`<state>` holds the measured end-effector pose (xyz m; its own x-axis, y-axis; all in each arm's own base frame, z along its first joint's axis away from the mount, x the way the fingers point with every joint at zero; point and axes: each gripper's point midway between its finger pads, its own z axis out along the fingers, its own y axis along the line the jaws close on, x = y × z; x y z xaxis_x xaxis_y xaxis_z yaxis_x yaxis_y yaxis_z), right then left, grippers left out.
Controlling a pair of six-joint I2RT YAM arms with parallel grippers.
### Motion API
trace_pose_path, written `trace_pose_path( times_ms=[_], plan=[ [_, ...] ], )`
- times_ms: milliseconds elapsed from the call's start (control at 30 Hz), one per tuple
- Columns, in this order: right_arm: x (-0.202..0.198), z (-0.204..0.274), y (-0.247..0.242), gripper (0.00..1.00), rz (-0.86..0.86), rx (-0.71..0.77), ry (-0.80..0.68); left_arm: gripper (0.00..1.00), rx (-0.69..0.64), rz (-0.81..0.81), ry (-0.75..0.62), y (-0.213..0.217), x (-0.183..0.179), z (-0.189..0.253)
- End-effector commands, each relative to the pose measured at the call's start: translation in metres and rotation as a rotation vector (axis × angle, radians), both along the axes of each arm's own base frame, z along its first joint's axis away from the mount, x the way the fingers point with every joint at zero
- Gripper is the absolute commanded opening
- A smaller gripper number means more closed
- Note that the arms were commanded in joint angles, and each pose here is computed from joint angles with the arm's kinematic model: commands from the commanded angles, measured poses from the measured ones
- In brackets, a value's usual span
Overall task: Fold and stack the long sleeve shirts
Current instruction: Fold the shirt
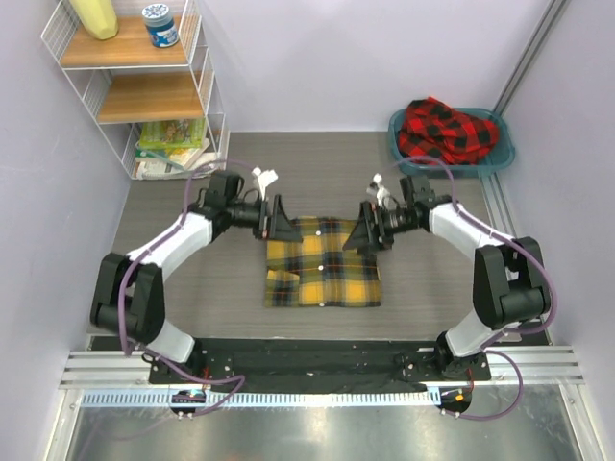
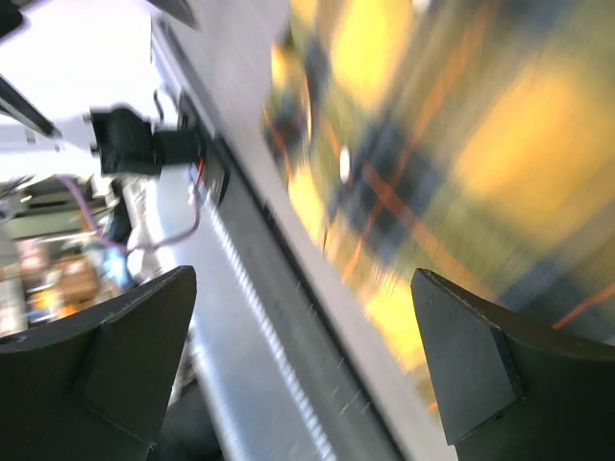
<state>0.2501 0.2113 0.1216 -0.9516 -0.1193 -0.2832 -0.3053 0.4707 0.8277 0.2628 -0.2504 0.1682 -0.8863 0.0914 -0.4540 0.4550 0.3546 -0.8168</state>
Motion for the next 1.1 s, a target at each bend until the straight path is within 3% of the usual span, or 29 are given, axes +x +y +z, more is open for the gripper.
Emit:
trace_pose_path(
  times_ms=[0, 167, 300, 400, 467, 533, 567, 667, 767, 833, 900, 1067],
  plan=[
    [0.053, 0.003, 0.003, 1.00, -0.056, -0.038, -0.108, 0.91, 0.034, 0.059, 0.068, -0.011, 0.044, -0.027],
    [0.084, -0.045, 0.002, 0.98, -0.076, -0.120, -0.082, 0.83, 0.071, 0.183, 0.154, -0.018, 0.096, -0.074],
    [0.101, -0.091, -0.014, 0.95, -0.052, -0.265, -0.104, 0.76, 0.189, 0.303, 0.298, 0.006, 0.100, -0.132],
    [0.118, -0.110, -0.014, 0.91, -0.037, -0.326, -0.115, 0.70, 0.255, 0.293, 0.410, 0.016, 0.060, -0.156],
    [0.137, -0.109, -0.005, 0.90, -0.001, -0.358, -0.193, 0.68, 0.270, 0.175, 0.461, 0.003, 0.005, -0.150],
    [0.131, -0.118, 0.020, 0.86, 0.095, -0.372, -0.220, 0.69, 0.308, 0.041, 0.483, -0.006, -0.054, -0.148],
    [0.139, -0.110, 0.033, 0.84, 0.156, -0.372, -0.307, 0.70, 0.268, 0.013, 0.419, -0.011, -0.060, -0.124],
    [0.106, -0.095, 0.087, 0.81, 0.403, -0.332, -0.440, 0.73, 0.101, -0.021, 0.345, -0.006, -0.064, -0.069],
    [0.101, -0.057, 0.111, 0.81, 0.462, -0.316, -0.587, 0.78, 0.018, 0.199, 0.219, 0.038, -0.034, -0.030],
    [0.111, -0.023, 0.111, 0.81, 0.407, -0.315, -0.649, 0.82, 0.039, 0.415, 0.219, 0.075, -0.009, -0.031],
    [0.113, -0.001, 0.107, 0.82, 0.378, -0.315, -0.688, 0.80, 0.105, 0.523, 0.211, 0.095, -0.004, -0.040],
    [0.085, 0.042, 0.094, 0.81, 0.286, -0.287, -0.665, 0.78, 0.159, 0.594, 0.344, 0.100, -0.006, -0.081]
  ],
)
